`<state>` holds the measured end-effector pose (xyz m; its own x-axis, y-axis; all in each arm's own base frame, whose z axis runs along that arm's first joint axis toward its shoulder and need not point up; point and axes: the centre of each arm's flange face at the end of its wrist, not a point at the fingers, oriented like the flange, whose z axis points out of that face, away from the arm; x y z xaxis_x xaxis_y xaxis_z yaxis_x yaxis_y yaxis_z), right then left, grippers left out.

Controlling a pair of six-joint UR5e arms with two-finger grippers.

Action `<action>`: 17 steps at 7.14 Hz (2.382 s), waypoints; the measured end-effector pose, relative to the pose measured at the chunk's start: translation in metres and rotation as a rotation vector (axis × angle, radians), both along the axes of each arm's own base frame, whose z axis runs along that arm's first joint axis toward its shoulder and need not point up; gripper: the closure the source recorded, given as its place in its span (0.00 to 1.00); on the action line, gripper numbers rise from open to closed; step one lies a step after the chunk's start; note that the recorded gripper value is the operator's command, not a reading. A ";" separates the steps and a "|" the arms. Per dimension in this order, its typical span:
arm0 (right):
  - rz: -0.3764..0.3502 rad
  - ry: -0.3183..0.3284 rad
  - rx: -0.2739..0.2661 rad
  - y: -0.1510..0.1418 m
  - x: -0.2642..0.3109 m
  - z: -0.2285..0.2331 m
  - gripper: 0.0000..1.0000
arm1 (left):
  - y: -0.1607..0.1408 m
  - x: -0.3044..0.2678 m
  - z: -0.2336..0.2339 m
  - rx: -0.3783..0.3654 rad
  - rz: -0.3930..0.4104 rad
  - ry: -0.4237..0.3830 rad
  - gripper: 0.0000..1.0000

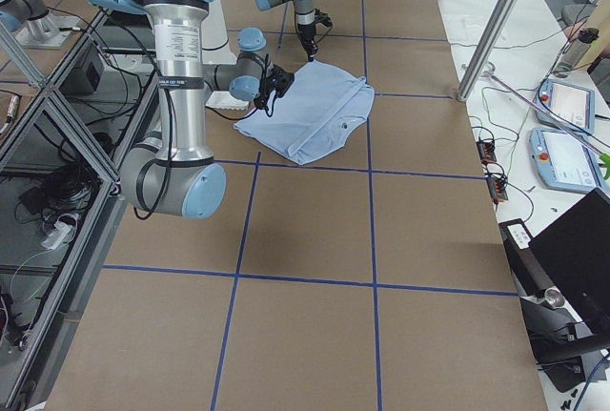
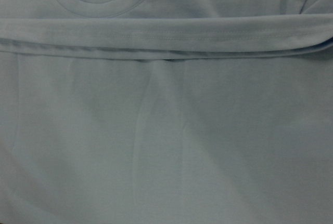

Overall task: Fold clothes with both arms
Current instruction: 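Hold the folded shirt edges with both grippers and pull slightly, then rotate the shirt square with both grippers, collar toward the right gripper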

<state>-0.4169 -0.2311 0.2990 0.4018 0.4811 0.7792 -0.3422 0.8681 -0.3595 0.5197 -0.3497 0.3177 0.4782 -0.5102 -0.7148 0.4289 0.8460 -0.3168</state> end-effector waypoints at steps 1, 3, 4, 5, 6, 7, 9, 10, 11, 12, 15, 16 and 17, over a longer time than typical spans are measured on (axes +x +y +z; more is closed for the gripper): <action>0.003 0.002 0.000 -0.001 -0.001 0.001 0.00 | -0.007 -0.006 -0.001 0.017 -0.003 -0.003 1.00; 0.043 0.010 0.022 -0.006 -0.006 0.002 0.00 | -0.043 -0.028 0.005 0.112 0.008 -0.042 1.00; 0.064 0.005 0.032 -0.010 -0.012 -0.002 0.00 | -0.070 -0.037 0.004 0.171 -0.003 -0.068 1.00; 0.072 0.000 0.037 -0.012 -0.016 -0.004 0.00 | -0.106 -0.040 -0.007 0.221 -0.034 -0.083 1.00; 0.076 -0.005 0.040 -0.012 -0.017 -0.006 0.00 | -0.151 -0.030 -0.024 0.256 -0.075 -0.075 1.00; 0.079 -0.009 0.041 -0.013 -0.017 -0.007 0.00 | -0.193 -0.010 -0.038 0.284 -0.108 -0.051 1.00; 0.082 -0.023 0.044 -0.014 -0.019 -0.014 0.00 | -0.269 0.020 -0.059 0.322 -0.177 -0.027 1.00; 0.087 -0.029 0.048 -0.015 -0.019 -0.017 0.00 | -0.297 0.029 -0.066 0.341 -0.208 -0.019 1.00; 0.104 -0.032 0.058 -0.017 -0.018 -0.020 0.00 | -0.316 0.030 -0.068 0.360 -0.226 -0.013 1.00; 0.125 -0.030 0.069 -0.019 -0.017 -0.020 0.00 | -0.330 0.025 -0.066 0.380 -0.233 -0.018 1.00; 0.137 0.003 0.076 -0.022 -0.024 -0.010 0.00 | -0.342 0.012 -0.065 0.432 -0.234 -0.010 0.56; 0.132 0.016 0.079 -0.022 -0.030 -0.005 0.00 | -0.337 0.003 -0.058 0.458 -0.233 0.007 0.56; 0.120 0.033 0.086 -0.023 -0.042 0.000 0.00 | -0.320 -0.016 -0.039 0.491 -0.238 0.042 0.56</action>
